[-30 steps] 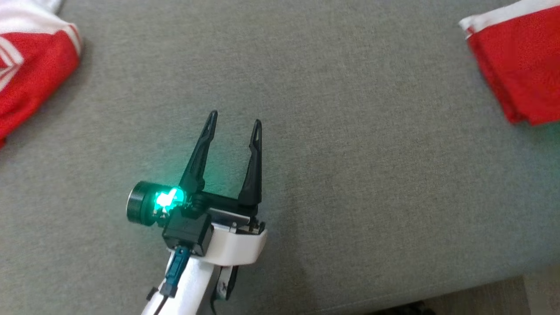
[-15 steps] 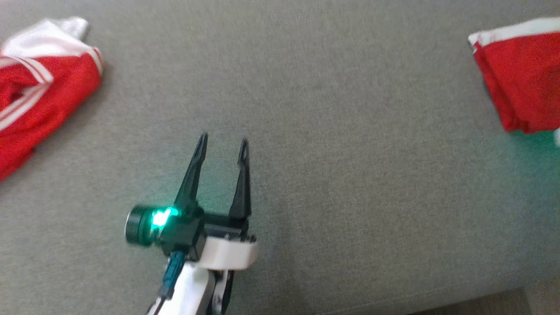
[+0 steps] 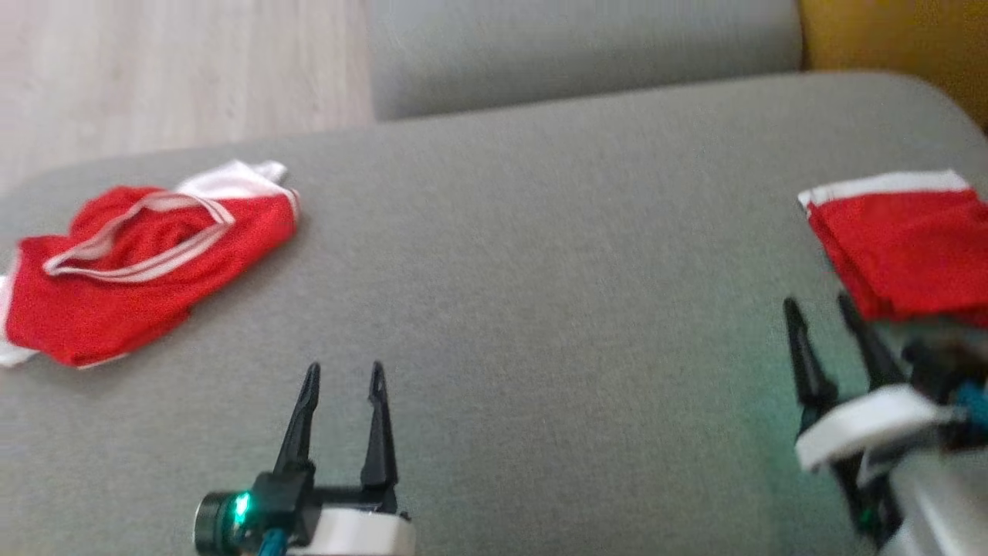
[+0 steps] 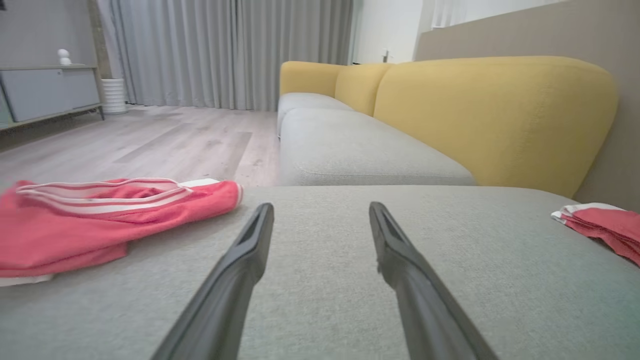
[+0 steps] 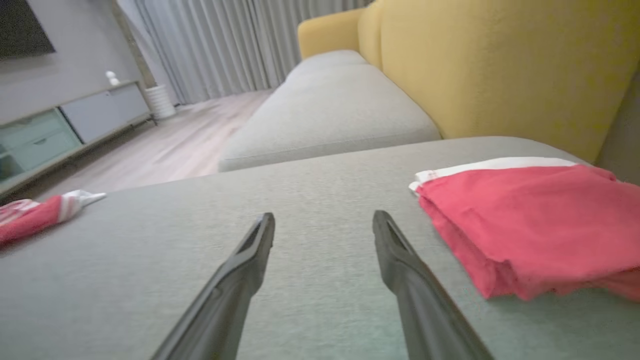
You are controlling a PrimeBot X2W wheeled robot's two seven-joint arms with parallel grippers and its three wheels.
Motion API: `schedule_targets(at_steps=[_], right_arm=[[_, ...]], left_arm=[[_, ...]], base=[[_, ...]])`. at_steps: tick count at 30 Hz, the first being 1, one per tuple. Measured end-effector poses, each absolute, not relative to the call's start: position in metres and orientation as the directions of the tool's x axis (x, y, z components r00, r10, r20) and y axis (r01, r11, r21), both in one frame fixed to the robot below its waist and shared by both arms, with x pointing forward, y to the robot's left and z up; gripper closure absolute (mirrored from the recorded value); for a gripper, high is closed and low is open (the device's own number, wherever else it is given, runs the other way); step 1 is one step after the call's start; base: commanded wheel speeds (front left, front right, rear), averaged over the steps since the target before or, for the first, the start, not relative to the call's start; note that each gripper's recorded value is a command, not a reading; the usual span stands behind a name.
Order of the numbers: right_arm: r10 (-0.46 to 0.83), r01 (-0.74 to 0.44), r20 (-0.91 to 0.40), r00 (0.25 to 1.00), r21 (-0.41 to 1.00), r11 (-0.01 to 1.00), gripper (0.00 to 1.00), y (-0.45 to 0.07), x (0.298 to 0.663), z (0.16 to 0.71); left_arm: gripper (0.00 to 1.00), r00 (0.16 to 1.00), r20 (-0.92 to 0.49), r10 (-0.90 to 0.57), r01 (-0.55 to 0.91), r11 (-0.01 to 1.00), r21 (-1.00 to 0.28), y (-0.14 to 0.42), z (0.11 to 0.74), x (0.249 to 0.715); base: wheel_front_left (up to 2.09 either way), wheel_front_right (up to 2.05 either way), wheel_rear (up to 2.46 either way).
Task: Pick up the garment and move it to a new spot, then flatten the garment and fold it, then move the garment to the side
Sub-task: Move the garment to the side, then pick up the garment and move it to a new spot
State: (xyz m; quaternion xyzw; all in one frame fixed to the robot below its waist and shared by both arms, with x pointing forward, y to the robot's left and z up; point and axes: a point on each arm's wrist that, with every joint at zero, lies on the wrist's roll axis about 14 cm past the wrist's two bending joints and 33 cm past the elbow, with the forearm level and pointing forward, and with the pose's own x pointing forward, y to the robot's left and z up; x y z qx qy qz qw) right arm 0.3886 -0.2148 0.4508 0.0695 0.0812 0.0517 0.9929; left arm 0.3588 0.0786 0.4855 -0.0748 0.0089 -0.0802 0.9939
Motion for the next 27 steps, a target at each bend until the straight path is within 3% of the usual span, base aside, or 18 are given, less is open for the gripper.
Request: schedule_targets(at_steps=[5,11,27], right_arm=[[0.133,-0.119,-0.068,0.989,0.178,0.977,0.00,-0.179,0.350,0.463],[0.158,-0.146,-0.070,0.985,0.147,0.978,0.00,-0.160,0.314,0.458],[0.152,-0.145,-0.045,0.987,0.130,0.981,0.00,-0.161,0.303,0.464]], left_arm=[[0.00,0.997,0.041,-0.072,0.077,0.987,-0.144,0.106,0.500,0.337],[0.00,0.997,0.079,-0.026,0.032,0.997,-0.074,0.124,0.506,0.307],[0.00,0.999,0.045,-0.010,0.013,0.997,-0.071,0.136,0.492,0.283]], base=[[0.00,0.00,0.00],[0.00,0.00,0.00],[0.00,0.00,0.00]])
